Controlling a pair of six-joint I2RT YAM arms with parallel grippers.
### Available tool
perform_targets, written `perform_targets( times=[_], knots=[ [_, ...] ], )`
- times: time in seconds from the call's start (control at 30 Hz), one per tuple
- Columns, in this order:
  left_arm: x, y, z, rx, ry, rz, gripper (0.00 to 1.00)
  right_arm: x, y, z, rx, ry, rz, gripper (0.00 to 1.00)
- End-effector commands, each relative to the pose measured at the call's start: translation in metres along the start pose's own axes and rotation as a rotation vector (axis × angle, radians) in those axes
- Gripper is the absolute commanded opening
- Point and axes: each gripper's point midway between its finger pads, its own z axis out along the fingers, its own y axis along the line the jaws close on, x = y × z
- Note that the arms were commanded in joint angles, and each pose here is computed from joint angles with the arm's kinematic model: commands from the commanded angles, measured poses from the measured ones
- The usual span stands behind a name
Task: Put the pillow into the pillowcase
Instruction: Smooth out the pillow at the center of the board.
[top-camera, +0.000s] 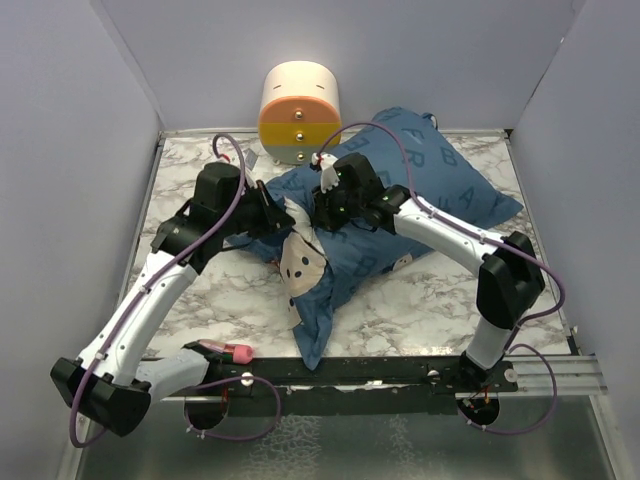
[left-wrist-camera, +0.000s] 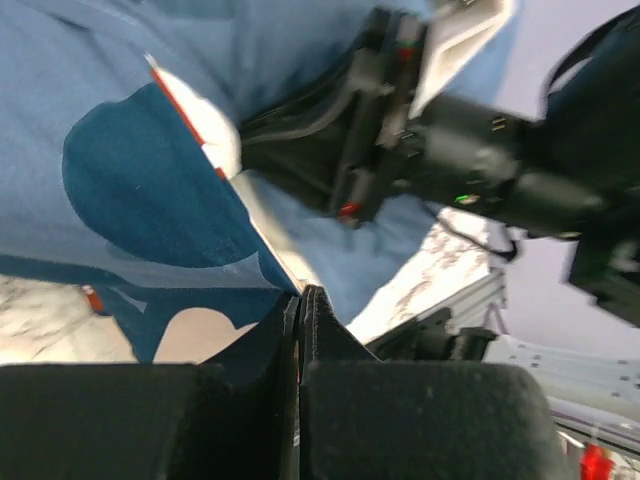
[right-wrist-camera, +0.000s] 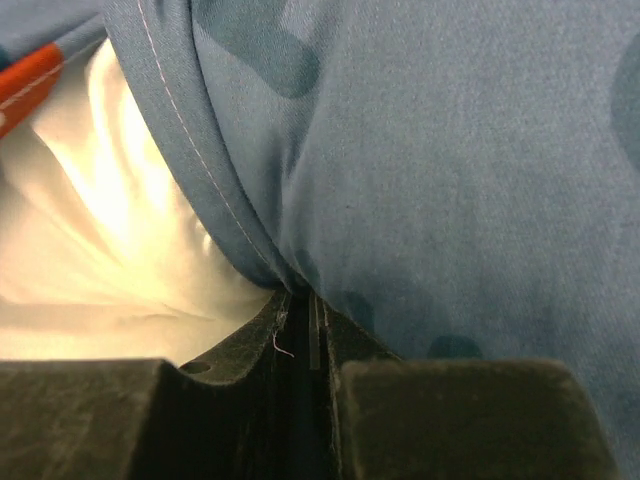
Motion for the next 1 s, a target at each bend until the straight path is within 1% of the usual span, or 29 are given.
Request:
perform_targets(
  times=[0.0, 0.07, 0.13, 0.17, 0.27, 0.3, 0.33, 0.37, 0.4, 0.43, 0.5, 0.57, 0.6, 0.67, 0.7, 0.77, 0.8, 0.83, 0.9, 0.97],
  knots=[
    [-0.067, -0.122, -0.037, 0.466, -0.148, -0.004, 0.00, 0.105, -0.030, 0.018, 0.086, 0.288, 0.062, 0.11],
    [-0.071, -0.134, -0.028, 0.561, -0.144, -0.095, 0.00, 0.107, -0.018, 0.020, 0.024, 0.275, 0.073, 0.10],
    [-0.076, -0.133, -0.014, 0.621, -0.156, -0.206, 0.00, 0.108, -0.006, 0.020, -0.027, 0.266, 0.084, 0.10],
    [-0.078, -0.131, -0.007, 0.635, -0.169, -0.255, 0.00, 0.108, -0.001, 0.020, -0.055, 0.259, 0.088, 0.10],
    [-0.096, -0.115, 0.008, 0.649, -0.270, -0.434, 0.00, 0.104, 0.021, 0.016, -0.174, 0.229, 0.109, 0.11],
    [-0.101, -0.106, 0.013, 0.635, -0.304, -0.495, 0.00, 0.099, 0.026, 0.014, -0.196, 0.211, 0.121, 0.12],
    [-0.103, -0.096, 0.020, 0.605, -0.331, -0.523, 0.01, 0.095, 0.031, 0.009, -0.221, 0.193, 0.126, 0.13],
    [-0.103, -0.082, 0.027, 0.540, -0.354, -0.537, 0.14, 0.084, 0.032, 0.002, -0.227, 0.154, 0.123, 0.13],
    [-0.104, -0.070, 0.030, 0.469, -0.375, -0.521, 0.31, 0.070, 0.031, -0.007, -0.223, 0.110, 0.124, 0.16],
    [-0.104, -0.056, 0.030, 0.377, -0.401, -0.484, 0.45, 0.053, 0.029, -0.019, -0.217, 0.056, 0.123, 0.20],
    [-0.111, -0.036, 0.013, 0.205, -0.476, -0.332, 0.67, 0.012, 0.023, -0.049, -0.210, -0.058, 0.100, 0.28],
    [-0.120, -0.026, -0.018, 0.071, -0.539, -0.185, 0.81, -0.026, 0.020, -0.079, -0.199, -0.161, 0.045, 0.37],
    [-0.118, -0.019, -0.028, 0.027, -0.545, -0.142, 0.82, -0.044, 0.022, -0.094, -0.202, -0.205, 0.013, 0.41],
    [-0.110, -0.020, -0.045, 0.026, -0.528, -0.049, 0.78, -0.068, 0.035, -0.117, -0.246, -0.256, -0.061, 0.45],
    [-0.101, -0.023, -0.048, 0.050, -0.493, -0.038, 0.74, -0.075, 0.044, -0.126, -0.287, -0.272, -0.091, 0.46],
    [-0.076, -0.037, -0.047, 0.157, -0.389, -0.039, 0.54, -0.079, 0.055, -0.136, -0.338, -0.277, -0.107, 0.46],
    [-0.060, -0.043, -0.044, 0.213, -0.320, -0.072, 0.44, -0.076, 0.059, -0.139, -0.360, -0.269, -0.109, 0.46],
    [-0.047, -0.047, -0.042, 0.255, -0.256, -0.113, 0.38, -0.071, 0.060, -0.139, -0.356, -0.250, -0.101, 0.46],
    [-0.022, -0.048, -0.034, 0.303, -0.134, -0.175, 0.36, -0.053, 0.058, -0.133, -0.311, -0.187, -0.099, 0.46],
    [-0.001, -0.042, -0.028, 0.308, -0.056, -0.217, 0.36, -0.034, 0.061, -0.126, -0.265, -0.122, -0.104, 0.47]
  ],
)
